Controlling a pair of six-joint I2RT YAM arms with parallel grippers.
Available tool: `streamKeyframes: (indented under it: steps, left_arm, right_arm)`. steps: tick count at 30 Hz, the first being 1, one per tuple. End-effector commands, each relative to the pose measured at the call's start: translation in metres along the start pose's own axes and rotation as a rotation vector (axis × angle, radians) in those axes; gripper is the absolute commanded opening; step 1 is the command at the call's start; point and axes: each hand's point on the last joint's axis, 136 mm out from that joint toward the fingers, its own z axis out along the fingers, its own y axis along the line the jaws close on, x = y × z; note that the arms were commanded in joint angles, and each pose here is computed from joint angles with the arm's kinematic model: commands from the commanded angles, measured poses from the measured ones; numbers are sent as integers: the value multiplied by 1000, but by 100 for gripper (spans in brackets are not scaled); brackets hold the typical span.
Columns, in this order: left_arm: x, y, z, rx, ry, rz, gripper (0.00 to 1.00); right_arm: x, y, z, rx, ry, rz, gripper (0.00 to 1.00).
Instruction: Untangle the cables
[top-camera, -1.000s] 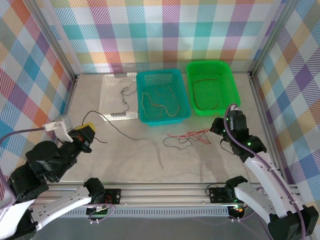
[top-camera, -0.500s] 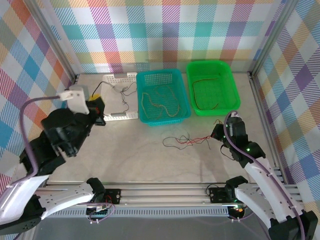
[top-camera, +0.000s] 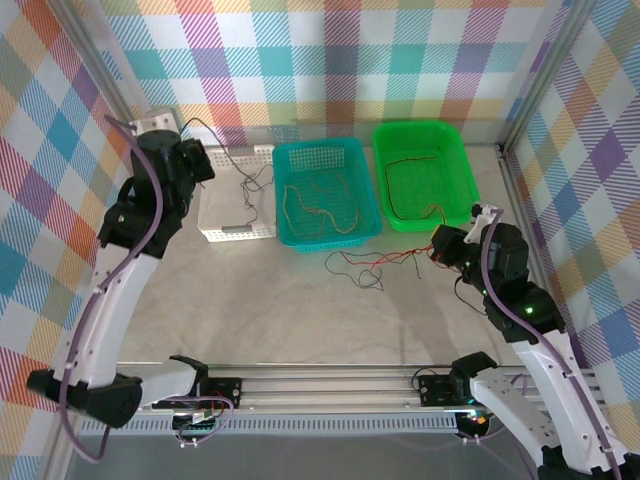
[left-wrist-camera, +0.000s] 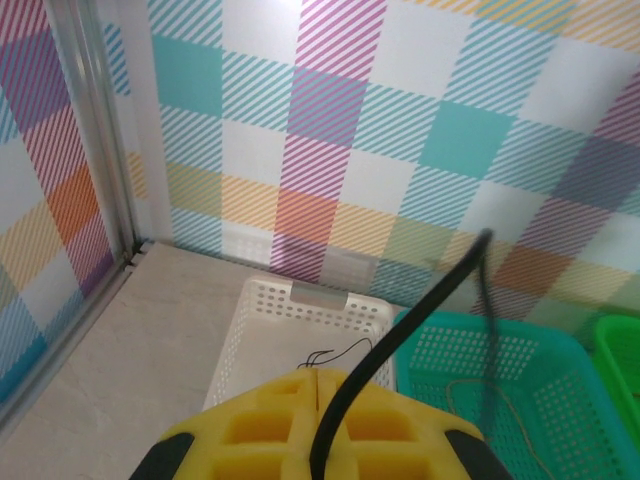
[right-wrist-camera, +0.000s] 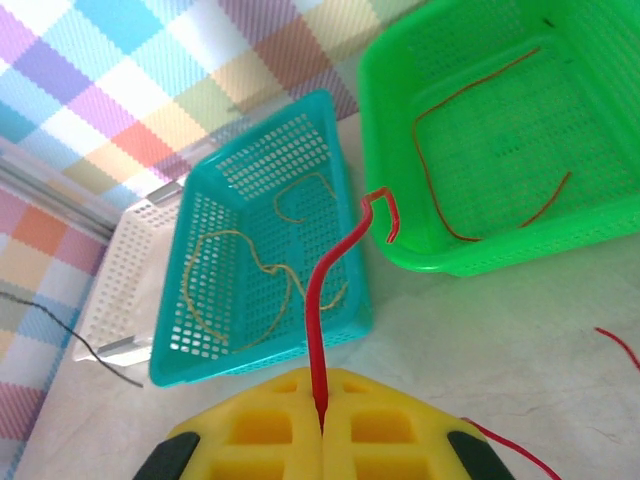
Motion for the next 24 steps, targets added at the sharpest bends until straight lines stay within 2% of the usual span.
streamKeyframes:
  steps: [1,6,14,24]
  left_arm:
    - [-26,-18,14,68,-48,-89,0]
    - [-24,-29,48,78,-21,-91,0]
    - [-4,-15,87,35,49,-133,0]
    - [17,-2,100,-1,80,-164,0]
  right_arm:
    - [2,12,-6,-58,30,-44,0]
    - [6,22,0,-109,69,-42,0]
    - [13,32,17,-164,113,-30,0]
    - [19,28,21,-153,130,-50,0]
